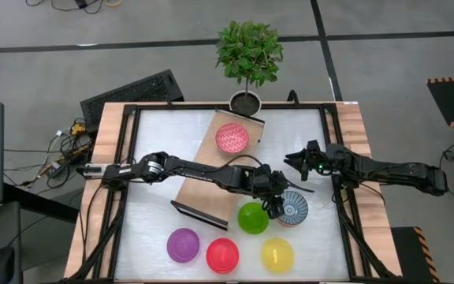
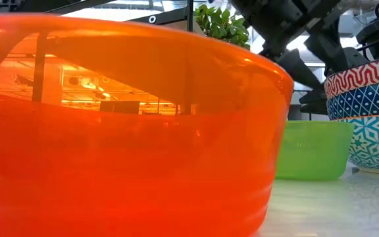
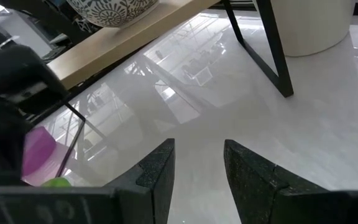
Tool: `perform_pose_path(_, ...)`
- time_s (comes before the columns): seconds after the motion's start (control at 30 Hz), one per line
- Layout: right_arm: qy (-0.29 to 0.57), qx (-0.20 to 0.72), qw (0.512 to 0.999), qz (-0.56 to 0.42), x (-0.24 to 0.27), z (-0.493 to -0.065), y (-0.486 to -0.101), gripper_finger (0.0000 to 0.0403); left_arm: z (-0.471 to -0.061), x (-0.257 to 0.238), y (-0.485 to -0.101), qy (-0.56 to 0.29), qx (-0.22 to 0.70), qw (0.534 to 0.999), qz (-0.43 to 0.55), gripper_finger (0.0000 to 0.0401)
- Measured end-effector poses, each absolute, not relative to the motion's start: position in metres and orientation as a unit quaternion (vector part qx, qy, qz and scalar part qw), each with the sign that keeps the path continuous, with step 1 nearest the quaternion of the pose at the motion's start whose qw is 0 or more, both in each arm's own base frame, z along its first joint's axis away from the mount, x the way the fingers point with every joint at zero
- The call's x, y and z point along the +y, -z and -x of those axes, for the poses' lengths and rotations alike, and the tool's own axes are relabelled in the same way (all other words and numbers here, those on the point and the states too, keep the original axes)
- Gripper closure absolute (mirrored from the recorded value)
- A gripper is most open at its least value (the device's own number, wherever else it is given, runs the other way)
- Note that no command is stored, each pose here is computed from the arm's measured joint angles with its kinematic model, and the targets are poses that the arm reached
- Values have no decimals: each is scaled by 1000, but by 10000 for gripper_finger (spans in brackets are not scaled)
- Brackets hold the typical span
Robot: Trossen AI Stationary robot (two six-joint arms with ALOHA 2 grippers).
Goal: Place and stack bowls onto a shelf
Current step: Stack the blue patterned bowl on top of the red patterned bowl on the shelf
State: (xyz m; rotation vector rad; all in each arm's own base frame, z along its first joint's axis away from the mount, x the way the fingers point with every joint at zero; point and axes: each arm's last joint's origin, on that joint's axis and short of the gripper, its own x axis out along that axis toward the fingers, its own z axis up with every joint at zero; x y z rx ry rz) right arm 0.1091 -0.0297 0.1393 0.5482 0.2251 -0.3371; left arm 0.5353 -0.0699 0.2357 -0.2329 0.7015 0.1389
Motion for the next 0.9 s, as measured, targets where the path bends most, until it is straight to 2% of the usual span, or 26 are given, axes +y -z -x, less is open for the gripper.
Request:
perform_pose_path(0.3,165,110,943,-269,-30,-109,-139,239,-534,-69,-234,-68,351,927,112,200)
perform_pose_path(0.57,166,110,943,-269,-30,-109,-139,239,-534,-69,-234,-60,355,926,116,226)
perform_pose_path(0.9,166,110,943,-268,-30,-109,-139,239,-534,-68,-233,-53,362,922,129,229)
